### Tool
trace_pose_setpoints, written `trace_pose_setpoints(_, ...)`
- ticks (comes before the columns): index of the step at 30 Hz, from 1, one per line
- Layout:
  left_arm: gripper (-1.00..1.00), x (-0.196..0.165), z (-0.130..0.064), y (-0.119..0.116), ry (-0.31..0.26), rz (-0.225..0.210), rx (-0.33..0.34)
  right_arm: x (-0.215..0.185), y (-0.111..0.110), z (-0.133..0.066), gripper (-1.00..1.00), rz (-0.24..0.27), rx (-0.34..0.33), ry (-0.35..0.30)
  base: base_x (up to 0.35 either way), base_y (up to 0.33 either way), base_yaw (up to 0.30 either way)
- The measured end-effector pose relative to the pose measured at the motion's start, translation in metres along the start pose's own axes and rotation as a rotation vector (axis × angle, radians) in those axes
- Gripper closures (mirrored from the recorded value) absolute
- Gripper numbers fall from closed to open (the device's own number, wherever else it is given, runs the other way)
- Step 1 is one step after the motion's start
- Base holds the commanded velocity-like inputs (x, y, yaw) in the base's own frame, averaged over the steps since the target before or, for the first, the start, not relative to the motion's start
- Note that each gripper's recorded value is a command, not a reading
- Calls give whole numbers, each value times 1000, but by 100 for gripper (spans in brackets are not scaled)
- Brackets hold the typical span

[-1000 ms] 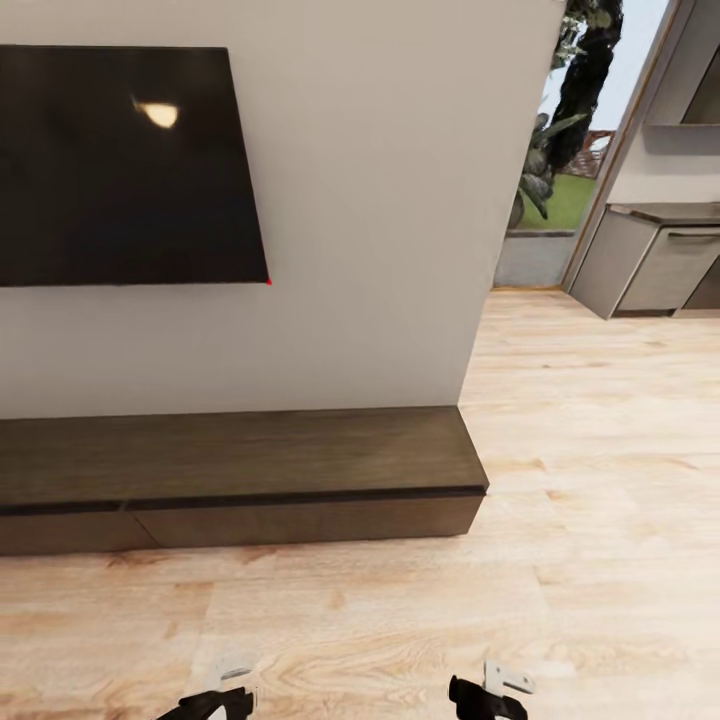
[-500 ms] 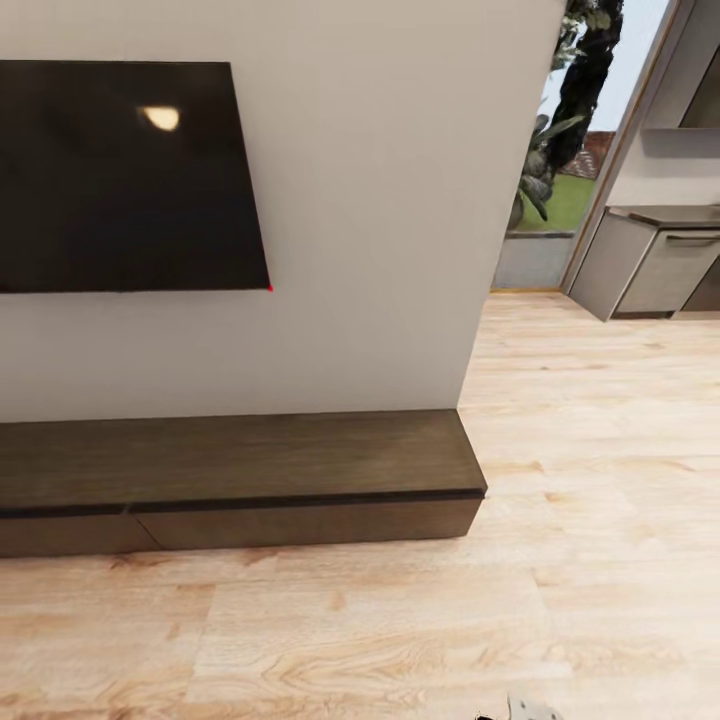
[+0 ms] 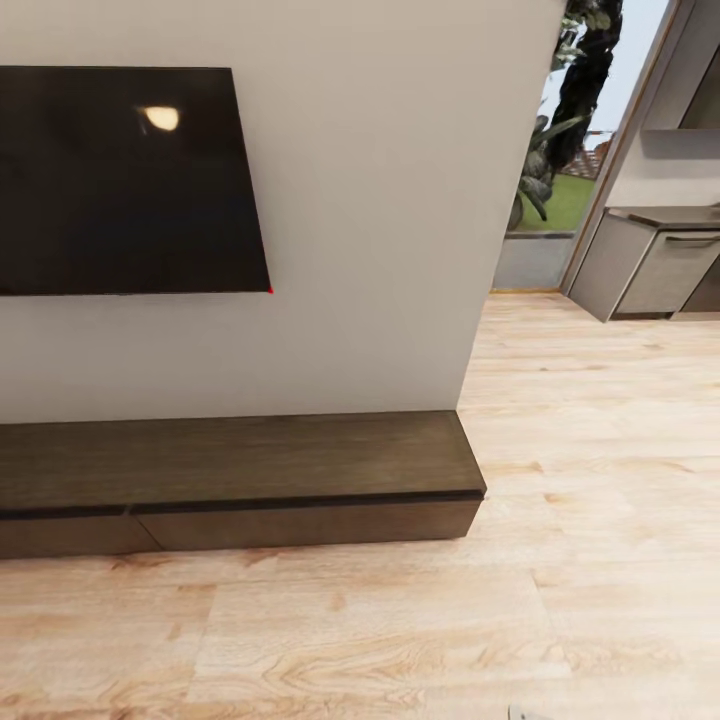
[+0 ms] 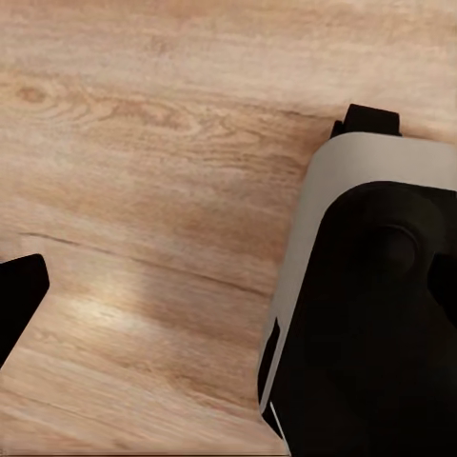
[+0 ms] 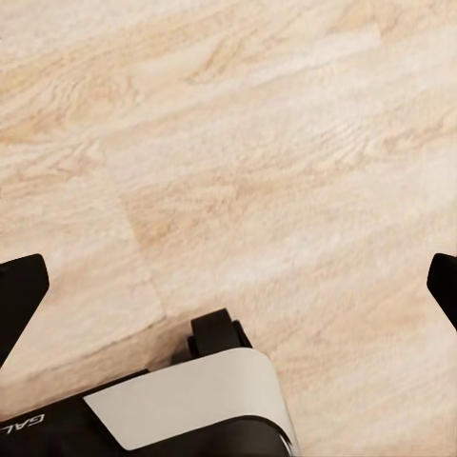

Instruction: Place each of the two pumpkins and all three candles from the living room inside a cabinet in the living room (use any cabinet), then make sure every cabinet is closed, and position the cauldron so it is next to a table in the living room.

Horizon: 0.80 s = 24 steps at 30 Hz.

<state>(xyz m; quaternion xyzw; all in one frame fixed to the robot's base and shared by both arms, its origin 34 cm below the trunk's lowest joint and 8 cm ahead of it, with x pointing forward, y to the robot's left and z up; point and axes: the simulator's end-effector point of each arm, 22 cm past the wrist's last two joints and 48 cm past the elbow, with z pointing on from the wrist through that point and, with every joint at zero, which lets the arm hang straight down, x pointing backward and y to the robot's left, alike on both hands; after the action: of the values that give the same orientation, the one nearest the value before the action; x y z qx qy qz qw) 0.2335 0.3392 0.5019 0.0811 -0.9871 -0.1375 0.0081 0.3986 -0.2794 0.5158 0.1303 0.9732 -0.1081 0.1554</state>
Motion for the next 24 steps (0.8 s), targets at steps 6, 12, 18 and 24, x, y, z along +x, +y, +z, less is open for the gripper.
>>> trace_pose_setpoints(6,-100,7,0,1,10,-2,-3,10,0,0,-100,-11,0,43,0,0,0)
trace_pose_setpoints(12,-100,6,0,1,6,-1,-2,17,-2,-1,-100,-14,5,64,0,0,0)
trace_pose_setpoints(18,-100,7,-1,-2,6,-2,1,56,-18,-6,-100,-28,26,110,0,0,0)
trace_pose_setpoints(24,-100,7,0,-1,6,-4,0,59,-15,-7,-100,-36,17,107,0,0,0)
